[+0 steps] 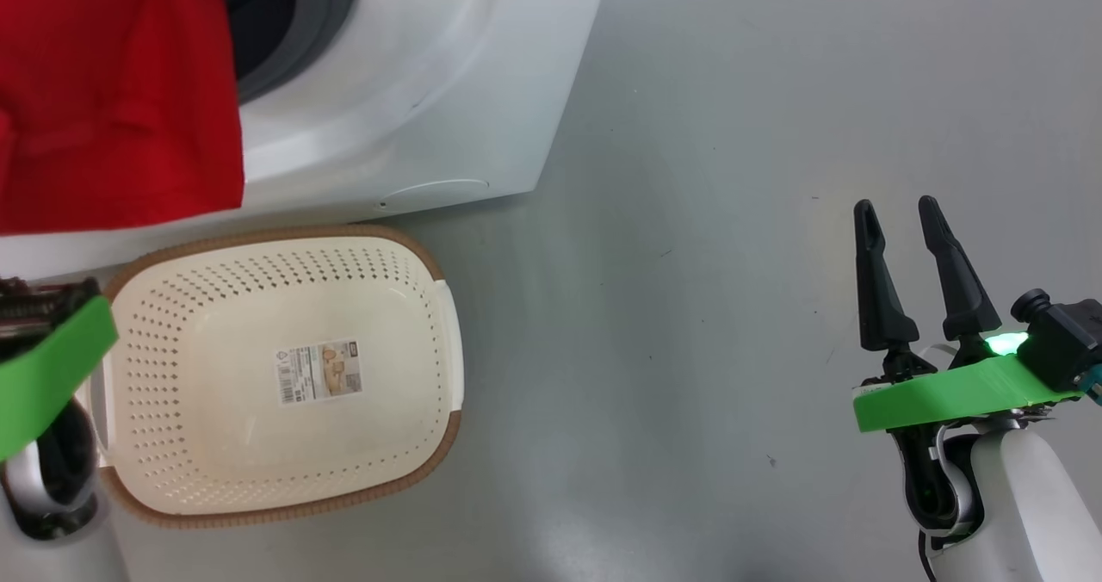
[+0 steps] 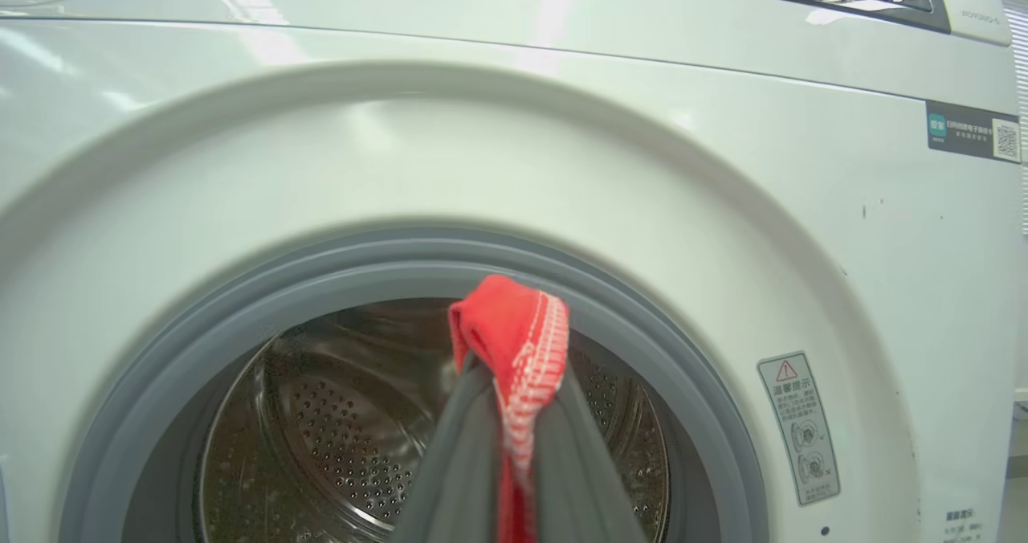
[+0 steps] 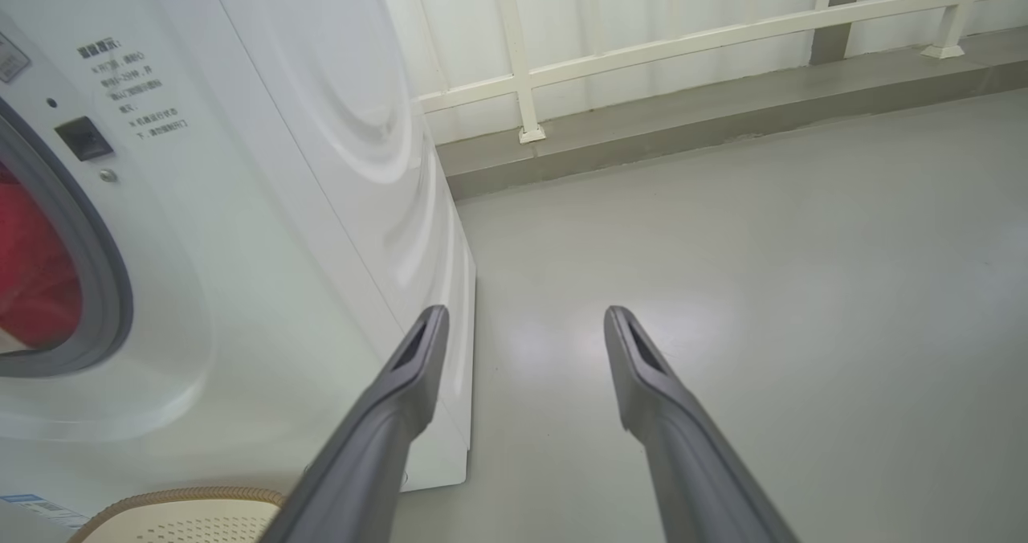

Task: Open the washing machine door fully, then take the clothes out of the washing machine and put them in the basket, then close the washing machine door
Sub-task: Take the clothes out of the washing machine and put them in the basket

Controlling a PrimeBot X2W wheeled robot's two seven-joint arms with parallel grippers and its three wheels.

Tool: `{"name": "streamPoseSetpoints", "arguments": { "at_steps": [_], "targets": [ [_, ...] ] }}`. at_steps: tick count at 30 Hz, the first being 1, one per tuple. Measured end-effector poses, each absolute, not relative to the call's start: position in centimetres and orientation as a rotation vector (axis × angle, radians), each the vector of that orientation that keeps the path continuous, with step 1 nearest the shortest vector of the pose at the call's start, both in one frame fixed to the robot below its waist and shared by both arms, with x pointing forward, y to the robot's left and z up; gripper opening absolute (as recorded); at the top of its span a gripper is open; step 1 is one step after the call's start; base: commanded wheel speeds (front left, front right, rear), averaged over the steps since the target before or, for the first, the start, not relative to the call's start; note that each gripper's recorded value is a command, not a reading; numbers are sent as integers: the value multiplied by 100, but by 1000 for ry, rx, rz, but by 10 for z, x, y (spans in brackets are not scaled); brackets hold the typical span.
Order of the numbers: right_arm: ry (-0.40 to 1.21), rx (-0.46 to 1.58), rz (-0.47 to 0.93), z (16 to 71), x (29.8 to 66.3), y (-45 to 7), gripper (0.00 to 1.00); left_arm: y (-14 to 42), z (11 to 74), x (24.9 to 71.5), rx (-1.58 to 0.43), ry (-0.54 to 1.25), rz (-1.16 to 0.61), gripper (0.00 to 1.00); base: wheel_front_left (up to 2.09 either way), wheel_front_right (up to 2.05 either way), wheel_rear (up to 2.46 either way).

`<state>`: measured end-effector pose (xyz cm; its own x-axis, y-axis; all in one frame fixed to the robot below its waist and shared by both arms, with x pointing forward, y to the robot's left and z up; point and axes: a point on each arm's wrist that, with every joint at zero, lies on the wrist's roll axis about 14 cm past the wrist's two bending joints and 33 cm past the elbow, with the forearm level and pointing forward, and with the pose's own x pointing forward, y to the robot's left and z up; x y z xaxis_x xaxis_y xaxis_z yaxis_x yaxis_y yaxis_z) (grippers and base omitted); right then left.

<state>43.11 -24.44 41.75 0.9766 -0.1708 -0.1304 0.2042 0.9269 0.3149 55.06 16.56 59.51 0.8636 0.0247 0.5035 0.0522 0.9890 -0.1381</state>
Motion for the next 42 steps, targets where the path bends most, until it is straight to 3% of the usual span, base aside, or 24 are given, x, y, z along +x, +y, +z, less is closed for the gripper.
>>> {"name": "streamPoseSetpoints", "arguments": {
  "at_steps": [8, 11, 17, 31, 36, 42],
  "targets": [
    [109, 330, -199, 415, 430, -246, 100, 164, 587, 545, -176, -514, -10, 0, 0, 0, 0],
    [110, 329, -200, 414, 430, -247, 100, 157, 561, 547, -185, -430, -22, 0, 0, 0, 0],
    [118, 328, -204, 411, 430, -248, 100, 143, 508, 550, -202, -266, -38, 11, 0, 0, 0],
    [157, 332, -213, 390, 439, -249, 100, 116, 356, 544, -158, 169, -85, 11, 0, 0, 0],
    [172, 340, -213, 381, 444, -248, 100, 106, 321, 550, -147, 264, -107, 18, 0, 0, 0],
    [201, 339, -219, 369, 444, -249, 100, 94, 285, 551, -129, 365, -137, 44, 0, 0, 0]
  ]
}}
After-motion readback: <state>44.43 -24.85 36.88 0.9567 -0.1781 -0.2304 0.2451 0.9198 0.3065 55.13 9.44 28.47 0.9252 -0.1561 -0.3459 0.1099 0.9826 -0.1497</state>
